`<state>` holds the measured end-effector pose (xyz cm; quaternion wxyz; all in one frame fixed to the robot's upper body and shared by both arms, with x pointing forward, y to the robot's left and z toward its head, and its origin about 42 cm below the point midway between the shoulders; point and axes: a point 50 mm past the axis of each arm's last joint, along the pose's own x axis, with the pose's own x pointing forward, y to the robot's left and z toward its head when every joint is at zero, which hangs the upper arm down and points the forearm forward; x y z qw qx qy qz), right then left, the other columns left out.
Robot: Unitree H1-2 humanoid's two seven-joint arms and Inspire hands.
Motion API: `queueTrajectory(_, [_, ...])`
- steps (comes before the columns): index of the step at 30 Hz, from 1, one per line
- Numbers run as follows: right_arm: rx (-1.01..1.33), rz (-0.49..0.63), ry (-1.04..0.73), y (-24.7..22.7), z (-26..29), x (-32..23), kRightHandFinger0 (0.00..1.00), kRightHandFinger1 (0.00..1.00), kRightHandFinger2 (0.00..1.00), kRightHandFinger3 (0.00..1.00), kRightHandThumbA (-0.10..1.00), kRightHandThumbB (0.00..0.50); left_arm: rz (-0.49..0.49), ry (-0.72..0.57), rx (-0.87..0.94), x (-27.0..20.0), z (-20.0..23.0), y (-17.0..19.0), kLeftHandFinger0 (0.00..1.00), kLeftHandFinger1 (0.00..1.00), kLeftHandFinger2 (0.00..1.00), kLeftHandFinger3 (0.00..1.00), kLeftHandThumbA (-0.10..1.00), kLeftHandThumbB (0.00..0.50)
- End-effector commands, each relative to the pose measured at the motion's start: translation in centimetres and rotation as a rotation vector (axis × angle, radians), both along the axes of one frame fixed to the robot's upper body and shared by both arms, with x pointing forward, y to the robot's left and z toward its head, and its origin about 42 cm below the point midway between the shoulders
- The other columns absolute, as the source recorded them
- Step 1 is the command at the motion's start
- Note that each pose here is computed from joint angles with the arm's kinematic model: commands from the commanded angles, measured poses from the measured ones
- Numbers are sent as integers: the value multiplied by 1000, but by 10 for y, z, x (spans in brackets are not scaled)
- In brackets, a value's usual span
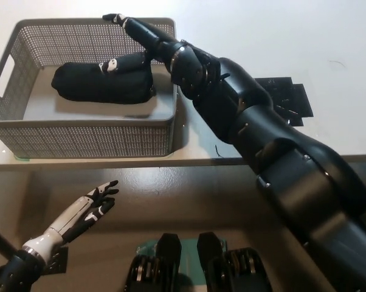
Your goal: Use the right hand to pick up the pencil case on the right hand side and put it into a grey container on the left side
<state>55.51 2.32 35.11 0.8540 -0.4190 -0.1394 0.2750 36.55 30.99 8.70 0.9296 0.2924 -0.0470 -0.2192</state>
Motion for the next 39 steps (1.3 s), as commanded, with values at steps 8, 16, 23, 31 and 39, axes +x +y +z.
queueTrajectory(8, [240, 100, -147, -27, 55, -9, 1000, 1000, 1000, 1000, 1000, 500, -10, -36, 27, 4, 13, 11, 894, 892, 934, 1000, 1000, 468])
queueTrajectory(16, [403, 184, -252, -66, 60, -62, 1000, 1000, 1000, 1000, 1000, 500, 4, -23, 20, 2, 10, 14, 887, 901, 944, 1000, 1000, 486])
queueTrajectory(23, [398, 195, -331, -110, 24, -119, 1000, 1000, 1000, 1000, 1000, 500, 15, -13, 17, -2, 5, 18, 890, 911, 947, 1000, 1000, 473])
queueTrajectory(31, [489, 151, -432, -174, -7, -170, 1000, 1000, 1000, 1000, 1000, 484, 37, 17, 20, -10, -6, 23, 875, 908, 946, 1000, 1000, 482])
queueTrajectory(39, [594, 165, -466, -205, -1, -224, 1000, 1000, 1000, 1000, 1000, 497, 62, 51, 15, -20, -20, 22, 867, 910, 942, 1000, 1000, 491])
